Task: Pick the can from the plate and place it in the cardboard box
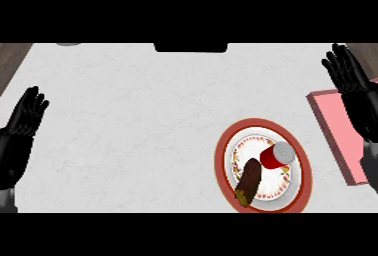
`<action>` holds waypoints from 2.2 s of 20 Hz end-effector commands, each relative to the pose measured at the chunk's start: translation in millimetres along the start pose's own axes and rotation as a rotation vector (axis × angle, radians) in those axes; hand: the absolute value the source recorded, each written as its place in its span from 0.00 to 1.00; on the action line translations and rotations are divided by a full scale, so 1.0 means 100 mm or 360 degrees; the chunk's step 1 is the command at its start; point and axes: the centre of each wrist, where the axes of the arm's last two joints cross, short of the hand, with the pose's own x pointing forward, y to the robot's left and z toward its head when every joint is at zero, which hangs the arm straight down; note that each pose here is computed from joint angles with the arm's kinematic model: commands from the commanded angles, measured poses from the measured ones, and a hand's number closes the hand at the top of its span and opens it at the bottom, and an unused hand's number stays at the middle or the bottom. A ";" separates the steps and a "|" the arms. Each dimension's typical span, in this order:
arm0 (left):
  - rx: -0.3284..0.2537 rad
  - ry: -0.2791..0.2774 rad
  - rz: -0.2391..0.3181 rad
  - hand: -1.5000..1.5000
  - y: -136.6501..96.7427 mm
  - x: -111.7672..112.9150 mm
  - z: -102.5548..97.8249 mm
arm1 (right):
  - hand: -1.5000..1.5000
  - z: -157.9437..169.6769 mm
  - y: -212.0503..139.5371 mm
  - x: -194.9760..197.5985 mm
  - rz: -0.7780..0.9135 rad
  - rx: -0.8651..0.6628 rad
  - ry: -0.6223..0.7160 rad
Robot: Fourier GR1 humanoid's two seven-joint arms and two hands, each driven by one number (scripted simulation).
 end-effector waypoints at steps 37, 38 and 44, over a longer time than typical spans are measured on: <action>-0.0507 -0.0130 -0.0133 0.50 -0.77 0.02 -0.49 | 0.00 0.09 0.34 1.01 0.1684 0.1603 -0.0267; -0.0504 -0.0102 -0.0122 0.50 -0.79 0.10 -0.39 | 0.00 0.21 0.39 1.14 0.1728 0.1632 -0.0252; -0.0491 -0.0109 -0.0140 0.50 -0.51 0.10 -0.53 | 0.00 0.38 0.54 1.28 0.1753 0.1684 -0.0108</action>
